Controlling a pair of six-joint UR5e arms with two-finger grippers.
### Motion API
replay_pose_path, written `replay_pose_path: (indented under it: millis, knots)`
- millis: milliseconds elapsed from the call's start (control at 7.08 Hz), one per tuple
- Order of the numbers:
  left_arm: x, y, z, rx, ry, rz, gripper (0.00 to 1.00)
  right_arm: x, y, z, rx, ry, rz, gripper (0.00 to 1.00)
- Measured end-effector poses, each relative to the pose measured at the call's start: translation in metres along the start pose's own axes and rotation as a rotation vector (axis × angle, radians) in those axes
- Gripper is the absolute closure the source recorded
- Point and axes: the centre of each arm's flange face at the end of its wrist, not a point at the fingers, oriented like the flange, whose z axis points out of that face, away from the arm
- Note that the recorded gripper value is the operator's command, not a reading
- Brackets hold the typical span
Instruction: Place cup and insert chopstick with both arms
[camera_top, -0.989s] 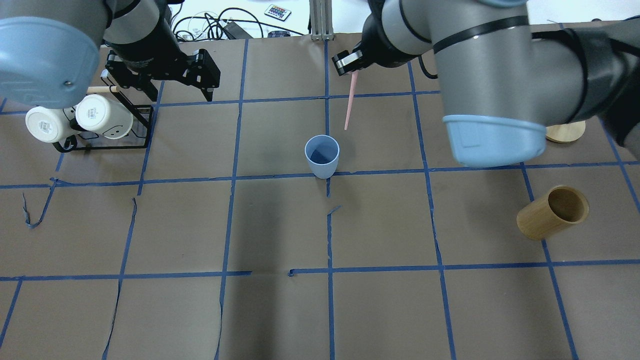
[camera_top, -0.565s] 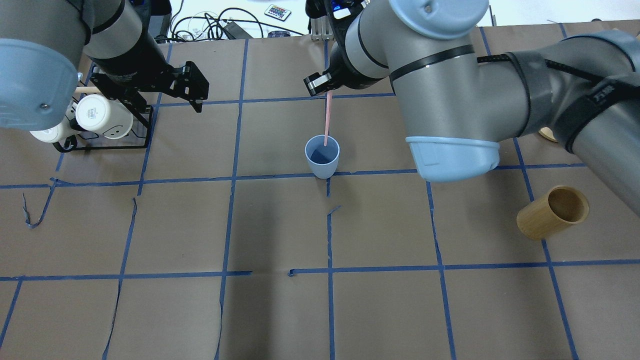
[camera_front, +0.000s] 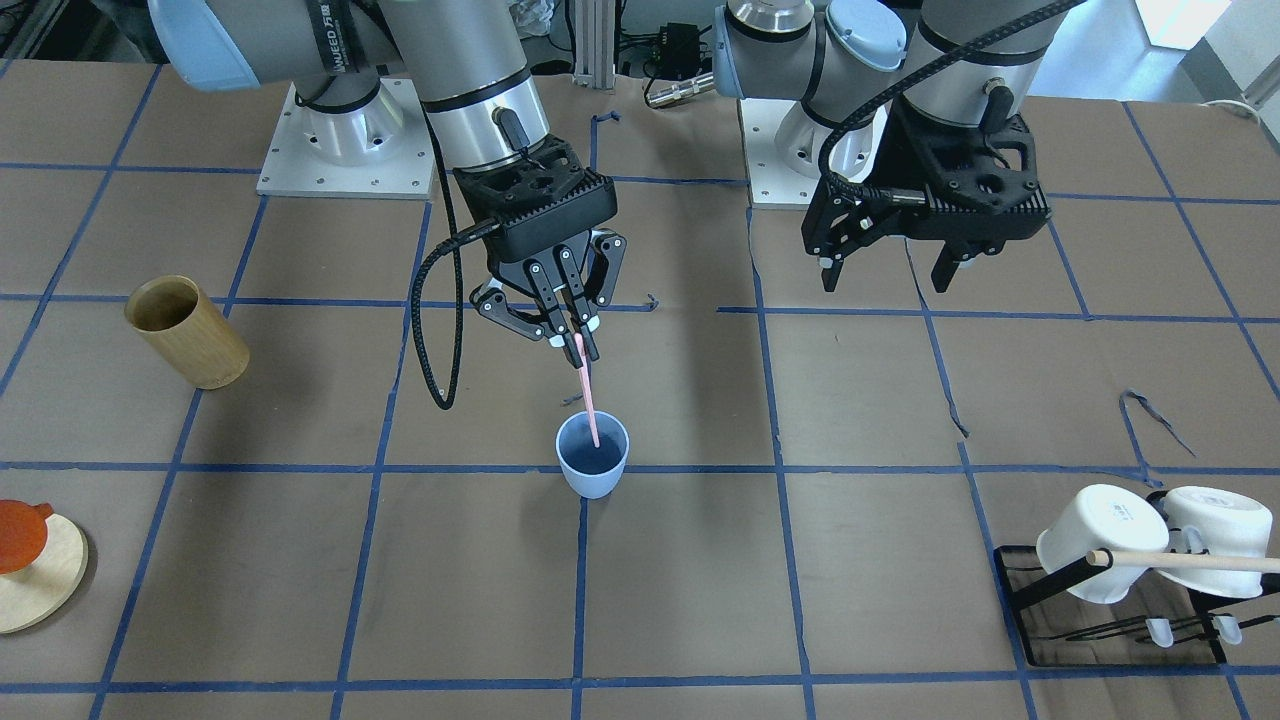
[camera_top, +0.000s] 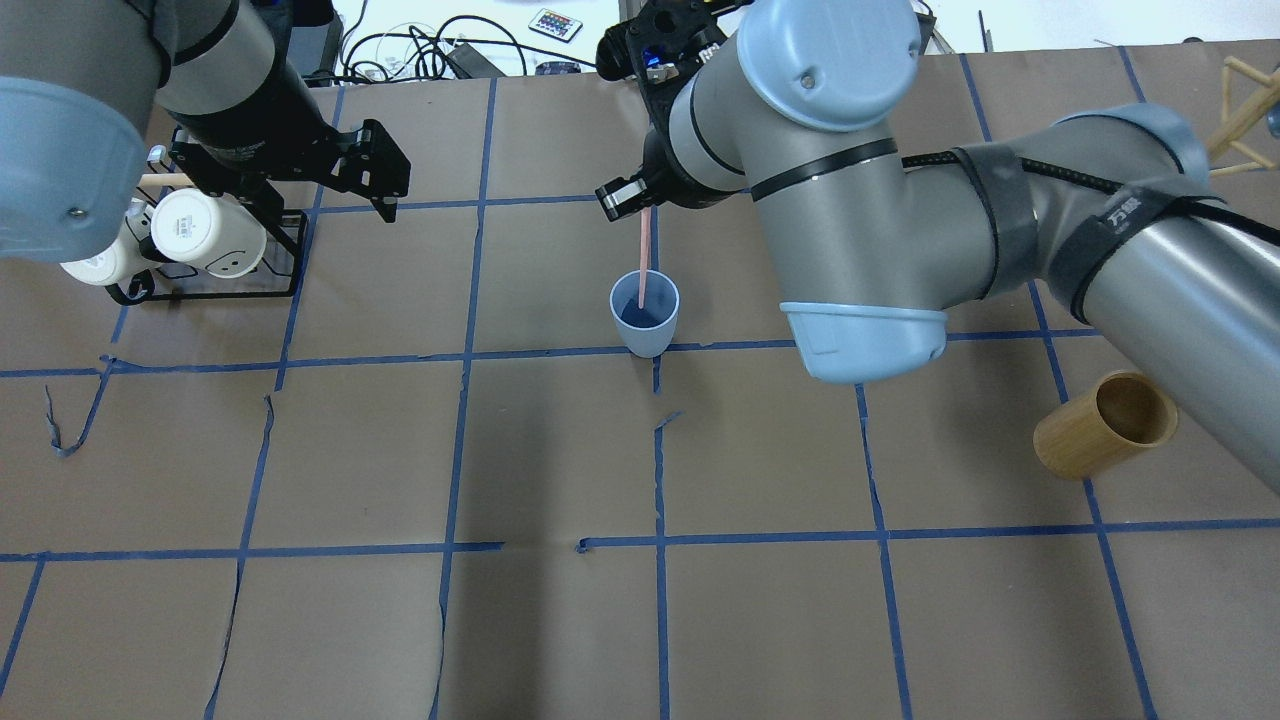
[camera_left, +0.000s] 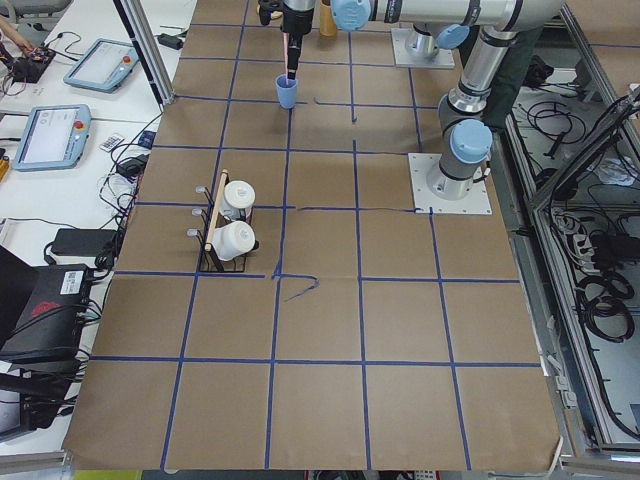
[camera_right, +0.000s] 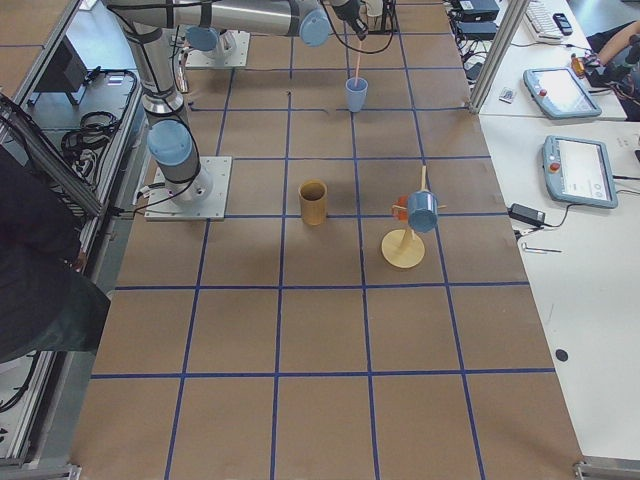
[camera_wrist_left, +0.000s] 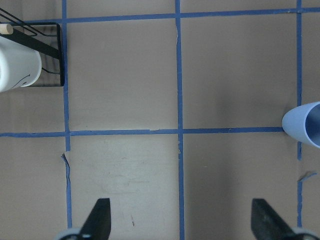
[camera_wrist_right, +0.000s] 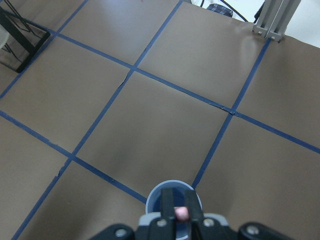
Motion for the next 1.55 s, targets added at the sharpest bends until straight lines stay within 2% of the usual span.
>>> replay_pose_path:
  millis: [283, 565, 707, 848, 1130, 1272, 1554]
  knots:
    - [0.001, 0.001, 0.001, -0.002, 0.001, 0.000, 0.00, 0.001, 0.001, -0.001, 0.010, 0.009, 0.096, 0.00]
    - [0.001, 0.002, 0.001, -0.003, 0.001, 0.001, 0.00, 0.006, -0.009, -0.012, 0.022, 0.022, 0.143, 0.00]
    - [0.001, 0.002, 0.001, -0.003, 0.000, 0.001, 0.00, 0.015, -0.022, -0.025, -0.010, 0.057, 0.159, 0.00]
    - [0.001, 0.002, 0.002, -0.004, 0.000, 0.001, 0.00, 0.027, -0.036, -0.044, -0.087, 0.106, 0.182, 0.00]
    - [-0.001, 0.001, 0.001, -0.003, -0.002, -0.003, 0.00, 0.084, -0.040, -0.079, -0.295, 0.155, 0.296, 0.00]
    - [-0.001, 0.001, 0.001, -0.001, 0.000, -0.003, 0.00, 0.114, -0.027, -0.089, -0.393, 0.165, 0.363, 0.00]
    - [-0.002, 0.000, -0.001, 0.001, 0.002, -0.005, 0.00, 0.157, 0.001, -0.097, -0.552, 0.174, 0.468, 0.00]
